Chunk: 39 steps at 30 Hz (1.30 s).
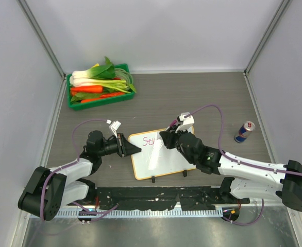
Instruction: Write a sentence on the whiteboard
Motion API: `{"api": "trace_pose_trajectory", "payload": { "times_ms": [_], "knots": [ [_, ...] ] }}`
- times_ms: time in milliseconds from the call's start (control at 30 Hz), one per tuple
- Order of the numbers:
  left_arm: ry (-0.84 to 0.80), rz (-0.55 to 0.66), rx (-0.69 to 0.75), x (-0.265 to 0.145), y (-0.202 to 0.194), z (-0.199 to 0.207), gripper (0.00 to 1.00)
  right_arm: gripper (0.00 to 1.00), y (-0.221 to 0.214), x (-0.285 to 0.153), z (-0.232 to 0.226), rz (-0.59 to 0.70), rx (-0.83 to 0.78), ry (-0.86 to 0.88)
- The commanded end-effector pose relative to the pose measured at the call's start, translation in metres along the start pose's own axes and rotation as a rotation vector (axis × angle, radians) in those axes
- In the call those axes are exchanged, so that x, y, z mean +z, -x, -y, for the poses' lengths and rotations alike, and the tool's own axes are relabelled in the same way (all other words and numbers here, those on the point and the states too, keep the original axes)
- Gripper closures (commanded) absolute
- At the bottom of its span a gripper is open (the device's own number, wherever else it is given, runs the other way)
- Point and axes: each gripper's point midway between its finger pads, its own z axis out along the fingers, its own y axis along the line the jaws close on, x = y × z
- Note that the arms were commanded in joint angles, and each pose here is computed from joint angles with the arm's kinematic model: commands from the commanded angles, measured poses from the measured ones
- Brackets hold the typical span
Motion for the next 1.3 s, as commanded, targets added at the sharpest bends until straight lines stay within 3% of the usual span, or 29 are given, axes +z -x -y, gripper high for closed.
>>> {"api": "trace_pose_trajectory", "payload": {
  "times_ms": [0,667,1267],
  "knots": [
    [0.058,0.007,0.031,0.001,0.000,-0.015,1.00,0.99,-0.004,0.003,0.004,0.000,-0.016,-0.014],
    [0.060,0.007,0.030,0.001,0.000,-0.015,1.00,0.99,-0.018,-0.004,0.021,-0.035,-0.047,-0.054],
    [0.058,0.007,0.031,0.001,0.000,-0.015,1.00,0.99,0.013,0.000,0.021,0.054,-0.043,-0.115]
  ]
}}
